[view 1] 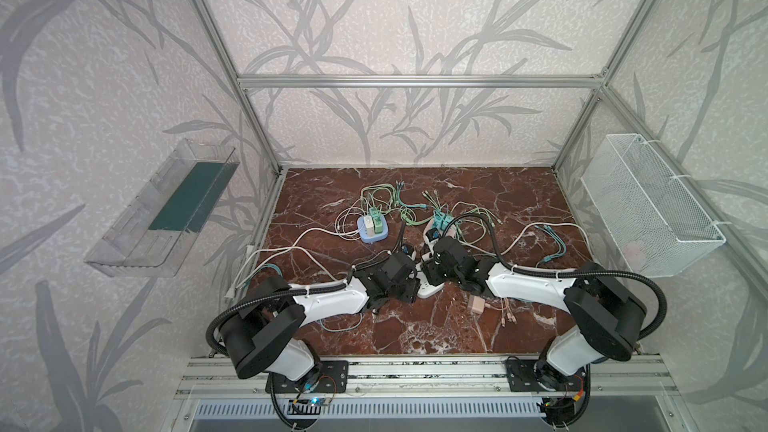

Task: Pull the plug off the socket
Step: 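Pull the white charger up off the strip with the right gripper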

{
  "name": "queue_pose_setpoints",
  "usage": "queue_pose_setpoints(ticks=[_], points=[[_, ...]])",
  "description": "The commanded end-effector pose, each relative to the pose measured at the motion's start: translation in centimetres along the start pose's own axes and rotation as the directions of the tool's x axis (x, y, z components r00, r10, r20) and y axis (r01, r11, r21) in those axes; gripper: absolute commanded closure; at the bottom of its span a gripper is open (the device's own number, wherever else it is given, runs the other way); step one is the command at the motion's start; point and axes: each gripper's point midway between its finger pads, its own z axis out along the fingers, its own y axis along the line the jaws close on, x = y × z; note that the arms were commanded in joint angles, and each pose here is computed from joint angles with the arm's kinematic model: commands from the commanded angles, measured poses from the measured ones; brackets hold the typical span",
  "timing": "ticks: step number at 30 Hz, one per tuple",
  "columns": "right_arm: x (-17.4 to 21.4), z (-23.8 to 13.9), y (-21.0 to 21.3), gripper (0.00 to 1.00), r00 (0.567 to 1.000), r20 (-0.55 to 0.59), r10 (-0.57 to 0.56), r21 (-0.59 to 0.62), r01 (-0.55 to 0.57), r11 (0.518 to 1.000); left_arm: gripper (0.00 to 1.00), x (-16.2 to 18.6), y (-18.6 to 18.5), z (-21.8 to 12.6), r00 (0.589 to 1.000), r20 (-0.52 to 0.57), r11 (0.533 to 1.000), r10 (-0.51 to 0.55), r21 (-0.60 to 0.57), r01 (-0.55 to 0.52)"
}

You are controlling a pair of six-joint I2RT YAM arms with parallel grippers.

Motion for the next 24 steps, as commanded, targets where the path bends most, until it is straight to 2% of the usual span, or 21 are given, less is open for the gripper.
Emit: queue_pose_setpoints(ticks=[1,11,24], points=[[-2.1,-0.9,0.4,0.55,0.998,0.07,-0.002,-0.008,0.003,1.0,0.37,0.8,1.2,0.4,0.999,-0.039,0.997,-0.018,-0.071,0.015],[-3.4,-2.0,1.1,0.62,0.993,0.121,-0.001,-0.039,0.005,0.999,0.4,1.6,1.7,0.9,0.996,-0.081,0.995,-0.027,-0.099,0.019],[-3.0,-1.9,1.0,0.62,0.994,0.105,-0.017,-0.027,0.02,0.999,0.41,2.8,2.0,1.6,0.99,-0.138,0.992,-0.043,-0.12,0.026]])
